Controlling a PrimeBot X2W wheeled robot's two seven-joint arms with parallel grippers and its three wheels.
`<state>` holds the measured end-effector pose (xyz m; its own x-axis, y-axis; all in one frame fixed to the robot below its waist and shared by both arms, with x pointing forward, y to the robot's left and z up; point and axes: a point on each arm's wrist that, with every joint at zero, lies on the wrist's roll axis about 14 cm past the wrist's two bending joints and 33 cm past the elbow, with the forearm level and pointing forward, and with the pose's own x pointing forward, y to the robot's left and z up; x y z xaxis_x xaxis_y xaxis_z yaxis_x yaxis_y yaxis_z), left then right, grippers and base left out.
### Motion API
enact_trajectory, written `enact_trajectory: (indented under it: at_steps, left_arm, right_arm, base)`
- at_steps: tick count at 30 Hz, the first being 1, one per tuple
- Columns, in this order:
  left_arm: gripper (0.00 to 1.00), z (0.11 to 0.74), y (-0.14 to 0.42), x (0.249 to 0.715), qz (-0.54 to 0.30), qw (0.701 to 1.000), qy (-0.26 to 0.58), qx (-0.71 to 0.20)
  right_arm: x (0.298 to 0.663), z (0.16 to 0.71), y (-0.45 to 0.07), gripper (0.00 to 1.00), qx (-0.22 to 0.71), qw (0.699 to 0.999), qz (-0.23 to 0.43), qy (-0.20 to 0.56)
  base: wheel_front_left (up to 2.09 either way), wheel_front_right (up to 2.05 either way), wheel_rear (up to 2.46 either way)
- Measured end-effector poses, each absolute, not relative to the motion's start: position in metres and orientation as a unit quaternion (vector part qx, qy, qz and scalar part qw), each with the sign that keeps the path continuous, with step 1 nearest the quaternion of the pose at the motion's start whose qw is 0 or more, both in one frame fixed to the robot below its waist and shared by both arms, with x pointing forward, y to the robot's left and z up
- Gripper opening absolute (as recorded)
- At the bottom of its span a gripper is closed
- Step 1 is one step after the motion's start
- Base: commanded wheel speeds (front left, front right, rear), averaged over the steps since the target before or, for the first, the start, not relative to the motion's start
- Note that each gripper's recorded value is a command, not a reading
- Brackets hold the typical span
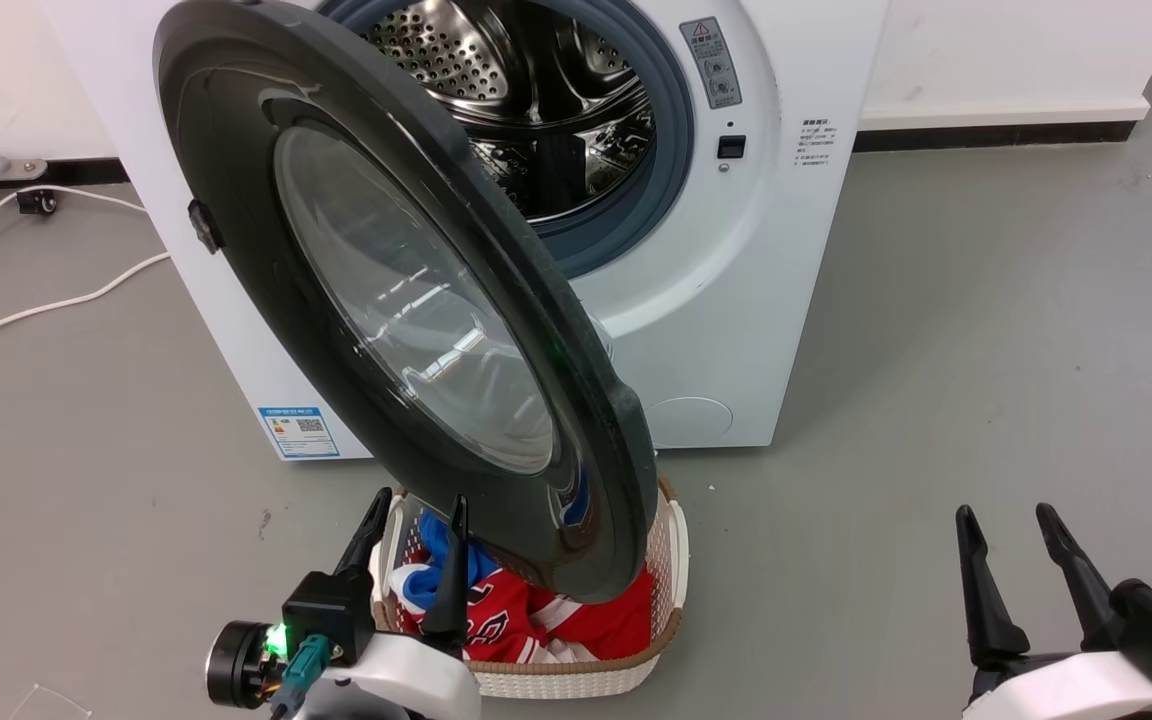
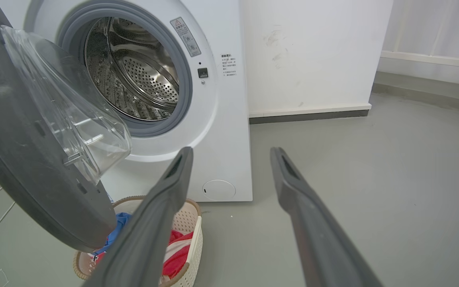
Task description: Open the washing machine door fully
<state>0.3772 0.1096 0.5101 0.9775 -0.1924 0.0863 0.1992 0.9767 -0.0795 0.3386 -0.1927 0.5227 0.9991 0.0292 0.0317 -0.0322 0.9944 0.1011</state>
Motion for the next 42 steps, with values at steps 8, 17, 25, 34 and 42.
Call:
enact_trajectory:
  at_steps: [8,17,25,34,42]
  left_arm:
    - [1.00,0.508,0.111,0.377,-0.095,0.994,-0.036,-0.043]
    - [0.13,0.505,0.113,0.377,-0.093,0.994,-0.032,-0.042]
    - [0.00,0.540,0.117,0.386,-0.090,0.991,-0.085,-0.049]
    - [0.00,0.631,0.114,0.388,-0.101,0.969,-0.220,-0.059]
    - [0.00,0.725,0.081,0.361,-0.162,0.920,-0.351,-0.066]
  right_arm:
    - [0.340,0.524,-0.190,1.00,0.044,0.999,0.020,-0.015]
    - [0.341,0.522,-0.188,1.00,0.030,0.999,0.023,-0.006]
    - [0.343,0.521,-0.191,1.00,0.030,0.999,0.019,-0.002]
    - [0.345,0.521,-0.192,1.00,0.027,0.999,0.018,0.004]
    - [0.345,0.523,-0.192,1.00,0.026,0.999,0.018,0.003]
  base:
    - [0.00,0.00,0.00]
    - [0.00,0.00,0.00]
    - [0.00,0.00,0.00]
    - [0.00,0.00,0.00]
    - [0.00,0.00,0.00]
